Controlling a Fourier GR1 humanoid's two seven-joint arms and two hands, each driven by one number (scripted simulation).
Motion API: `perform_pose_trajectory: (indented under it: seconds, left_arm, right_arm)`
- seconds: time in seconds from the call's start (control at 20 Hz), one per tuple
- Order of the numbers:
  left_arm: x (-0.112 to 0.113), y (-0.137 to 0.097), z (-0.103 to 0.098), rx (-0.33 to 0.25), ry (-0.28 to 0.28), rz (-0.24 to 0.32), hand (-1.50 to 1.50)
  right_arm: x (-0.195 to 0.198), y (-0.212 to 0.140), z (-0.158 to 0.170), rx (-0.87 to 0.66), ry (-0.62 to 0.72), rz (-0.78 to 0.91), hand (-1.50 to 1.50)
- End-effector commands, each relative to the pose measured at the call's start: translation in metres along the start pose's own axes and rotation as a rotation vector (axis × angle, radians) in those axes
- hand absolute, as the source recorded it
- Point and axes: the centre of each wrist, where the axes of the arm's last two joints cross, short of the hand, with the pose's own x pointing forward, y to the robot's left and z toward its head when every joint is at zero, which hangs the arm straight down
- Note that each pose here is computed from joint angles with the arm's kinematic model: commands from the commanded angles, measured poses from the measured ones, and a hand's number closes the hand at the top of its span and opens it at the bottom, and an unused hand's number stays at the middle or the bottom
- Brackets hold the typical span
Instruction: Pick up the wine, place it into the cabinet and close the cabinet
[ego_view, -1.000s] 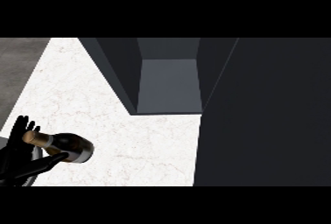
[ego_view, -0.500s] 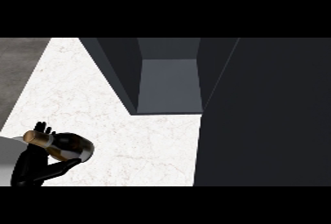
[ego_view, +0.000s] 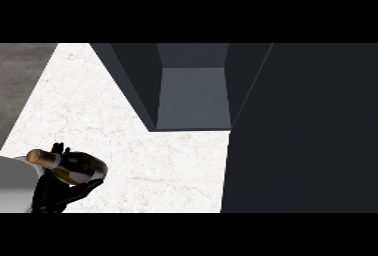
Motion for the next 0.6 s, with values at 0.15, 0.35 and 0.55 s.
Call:
perform_pose_trajectory:
  seconds: [0.15, 0.35, 0.55]
  left_arm:
    - [-0.003, 0.008, -0.008, 0.067, -0.026, 0.152, -1.50]
    - [-0.019, -0.010, -0.005, 0.032, -0.042, 0.201, -1.50]
    - [-0.017, -0.014, -0.014, 0.007, -0.028, 0.210, -1.50]
  right_arm:
    - [0.044, 0.001, 0.037, 0.000, -0.106, -0.037, -1.50]
    - [0.043, 0.004, 0.036, 0.001, -0.086, -0.054, -1.50]
    - [0.052, 0.001, 0.039, 0.005, -0.088, -0.047, -1.50]
